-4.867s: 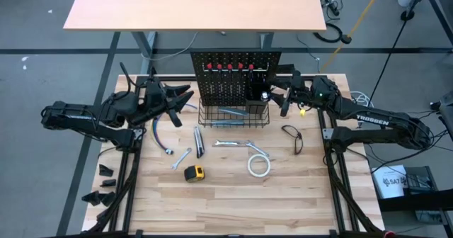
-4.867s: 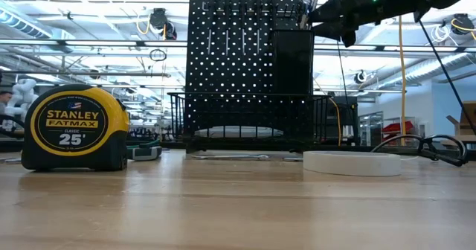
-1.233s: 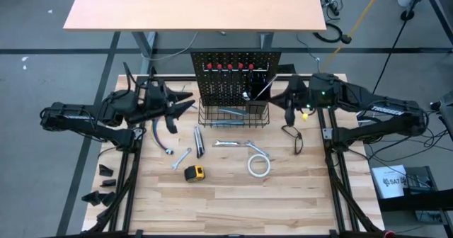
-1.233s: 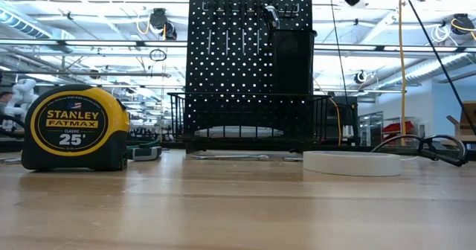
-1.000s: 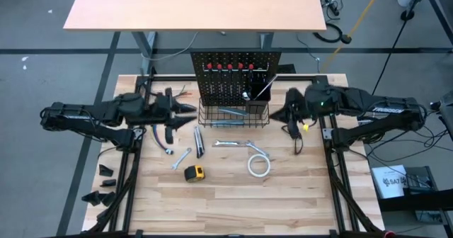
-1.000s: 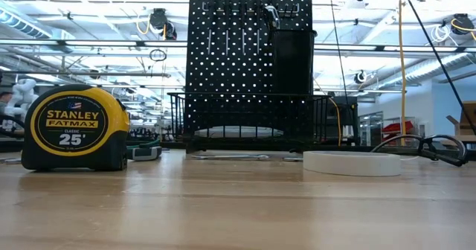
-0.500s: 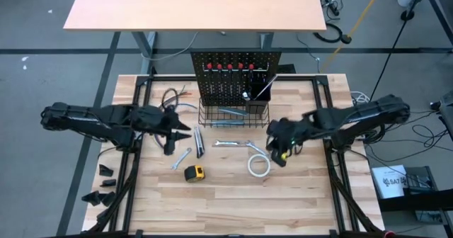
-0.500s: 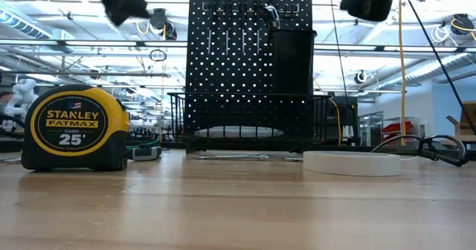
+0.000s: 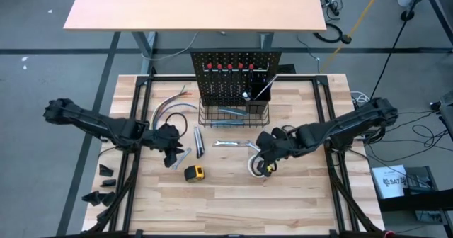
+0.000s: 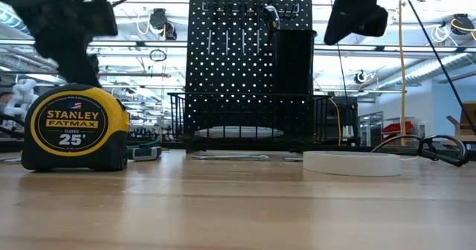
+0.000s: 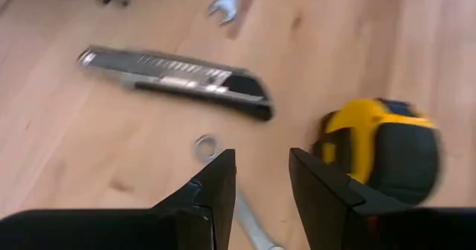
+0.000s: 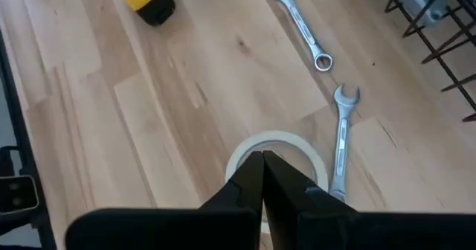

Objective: Hang tools onto peg board
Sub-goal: Move the measuring tape to the center of the table

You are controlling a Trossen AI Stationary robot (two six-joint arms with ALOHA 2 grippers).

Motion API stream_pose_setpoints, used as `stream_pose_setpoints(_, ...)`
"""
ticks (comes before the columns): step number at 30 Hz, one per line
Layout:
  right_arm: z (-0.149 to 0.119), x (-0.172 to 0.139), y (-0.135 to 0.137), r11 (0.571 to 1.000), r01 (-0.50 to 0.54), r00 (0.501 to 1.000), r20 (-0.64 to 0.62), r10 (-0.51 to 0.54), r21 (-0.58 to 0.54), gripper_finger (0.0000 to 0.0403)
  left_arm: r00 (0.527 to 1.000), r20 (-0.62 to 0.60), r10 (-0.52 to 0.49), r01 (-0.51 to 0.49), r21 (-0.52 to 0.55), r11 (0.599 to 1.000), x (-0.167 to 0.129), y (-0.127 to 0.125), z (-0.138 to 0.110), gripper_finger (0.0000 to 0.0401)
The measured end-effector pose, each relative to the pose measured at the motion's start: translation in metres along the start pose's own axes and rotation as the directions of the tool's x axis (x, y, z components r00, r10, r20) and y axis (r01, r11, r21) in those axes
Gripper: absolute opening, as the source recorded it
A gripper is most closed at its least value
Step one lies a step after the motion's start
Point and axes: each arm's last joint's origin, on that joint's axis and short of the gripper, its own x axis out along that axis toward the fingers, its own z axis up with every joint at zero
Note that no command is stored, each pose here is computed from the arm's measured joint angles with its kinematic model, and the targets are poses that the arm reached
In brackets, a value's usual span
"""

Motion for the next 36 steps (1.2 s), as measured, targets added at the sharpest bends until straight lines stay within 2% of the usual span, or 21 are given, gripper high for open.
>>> stream_pose_setpoints(2,0.001,0.003,0.001,1.000,0.006,1.000,0.006,-0.006,0.000,0.0001,1.000,0.001,0.013,-0.013,0.005,1.000,0.004,0.001,-0.004,0.0130)
stream_pose_setpoints(7,0.006,0.005,0.000,0.999,0.049,0.995,0.089,-0.048,-0.006,0.0001,0.996,0.082,0.045,-0.054,0.110,0.992,0.011,0.003,-0.006,0.0121)
stream_pose_setpoints(9,0.007,0.005,0.000,0.998,0.055,0.993,0.102,-0.053,-0.015,0.0000,0.995,0.080,0.053,-0.062,0.125,0.990,0.015,0.007,-0.011,0.0103)
stream_pose_setpoints(16,0.008,0.018,0.002,0.999,-0.026,0.982,0.184,0.030,-0.022,0.0000,0.998,0.060,0.027,-0.039,0.223,0.974,0.029,0.022,-0.021,0.0008)
stream_pose_setpoints(20,0.005,0.022,0.000,0.999,-0.043,0.984,0.176,0.042,0.000,0.0000,0.999,0.042,0.024,-0.033,0.238,0.971,0.033,0.027,-0.020,0.0003)
stream_pose_setpoints(26,0.006,0.026,0.006,0.997,-0.082,0.977,0.199,0.079,0.008,0.0000,0.992,-0.116,-0.040,0.065,0.216,0.974,0.043,0.024,-0.029,0.0002)
stream_pose_setpoints(29,0.004,0.028,0.009,0.996,-0.092,0.977,0.195,0.088,0.012,0.0000,0.984,-0.172,-0.035,0.074,0.227,0.971,0.047,0.020,-0.036,0.0001)
stream_pose_setpoints(36,-0.001,0.028,0.019,0.991,-0.135,0.969,0.209,0.129,0.018,0.0000,0.976,-0.201,-0.080,0.131,0.251,0.959,0.050,0.003,-0.045,0.0001)
